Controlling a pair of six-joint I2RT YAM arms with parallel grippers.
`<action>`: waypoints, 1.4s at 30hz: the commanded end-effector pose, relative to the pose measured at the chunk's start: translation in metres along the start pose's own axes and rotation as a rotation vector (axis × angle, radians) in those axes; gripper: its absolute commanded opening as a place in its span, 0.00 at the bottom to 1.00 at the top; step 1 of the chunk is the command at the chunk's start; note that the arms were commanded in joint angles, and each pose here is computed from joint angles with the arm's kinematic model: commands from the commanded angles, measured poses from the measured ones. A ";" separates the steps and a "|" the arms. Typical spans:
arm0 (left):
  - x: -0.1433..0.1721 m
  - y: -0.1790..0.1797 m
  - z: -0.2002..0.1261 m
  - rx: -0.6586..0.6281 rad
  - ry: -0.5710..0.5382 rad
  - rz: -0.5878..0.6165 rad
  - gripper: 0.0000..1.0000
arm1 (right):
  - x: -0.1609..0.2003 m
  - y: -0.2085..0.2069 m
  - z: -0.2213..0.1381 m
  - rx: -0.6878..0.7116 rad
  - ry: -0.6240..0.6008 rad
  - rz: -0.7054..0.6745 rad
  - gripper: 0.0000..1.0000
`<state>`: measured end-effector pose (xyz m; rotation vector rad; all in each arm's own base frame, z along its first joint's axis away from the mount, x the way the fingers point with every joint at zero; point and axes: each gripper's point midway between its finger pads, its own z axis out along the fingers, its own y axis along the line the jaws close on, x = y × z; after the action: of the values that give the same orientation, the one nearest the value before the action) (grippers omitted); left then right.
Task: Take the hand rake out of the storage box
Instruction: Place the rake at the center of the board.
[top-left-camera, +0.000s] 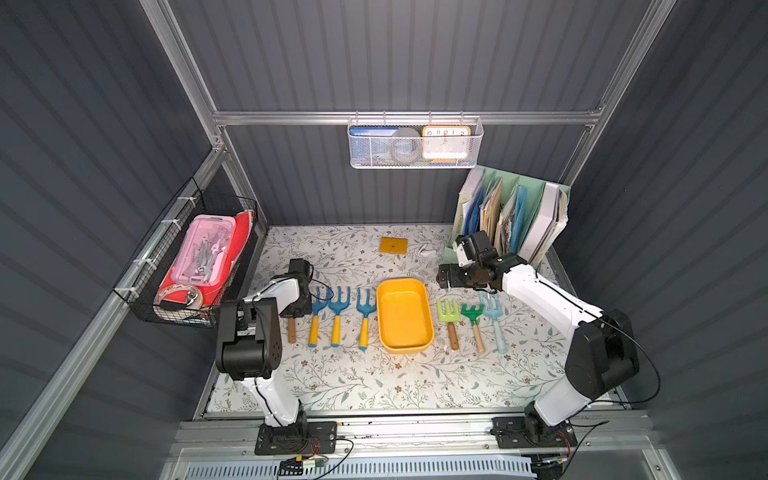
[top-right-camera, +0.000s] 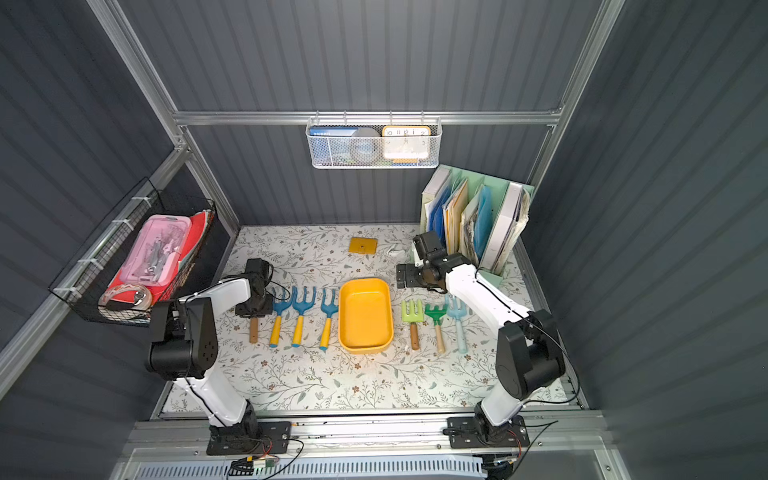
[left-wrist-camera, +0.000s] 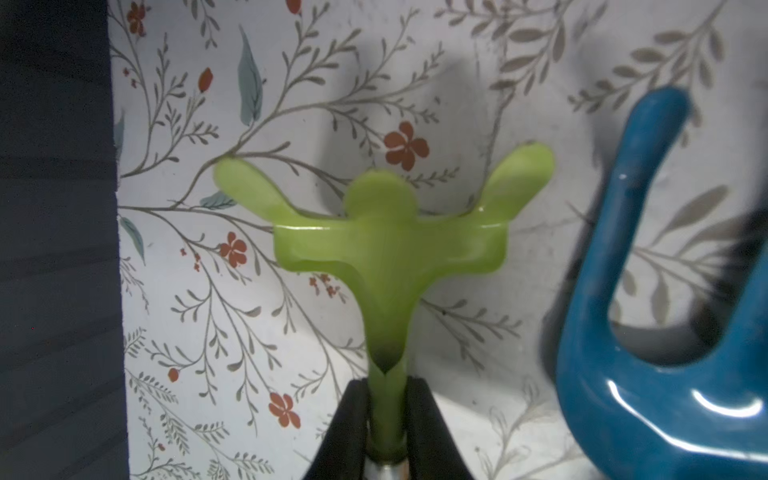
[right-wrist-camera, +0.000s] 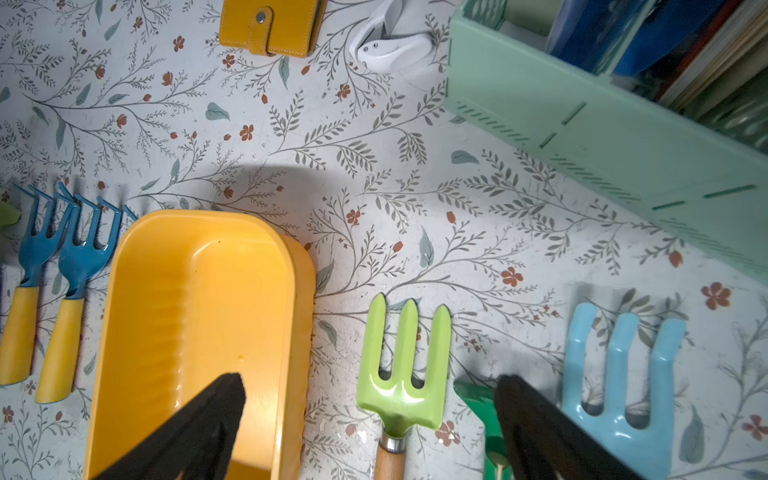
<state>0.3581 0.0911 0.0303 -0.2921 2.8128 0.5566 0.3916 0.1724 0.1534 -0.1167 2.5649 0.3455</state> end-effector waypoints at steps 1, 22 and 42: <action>-0.001 0.000 0.003 0.006 0.023 0.008 0.21 | -0.002 0.002 -0.002 -0.001 -0.007 0.006 0.99; -0.011 -0.010 -0.008 0.080 -0.011 0.034 0.20 | -0.004 0.003 -0.004 0.000 -0.009 0.005 0.99; -0.028 -0.028 -0.048 0.266 -0.020 -0.086 0.29 | -0.006 0.012 0.008 -0.010 0.004 -0.006 0.99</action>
<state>0.3838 0.0714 0.0654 -0.3106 2.7750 0.3497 0.3944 0.1798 0.1491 -0.1305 2.5746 0.3477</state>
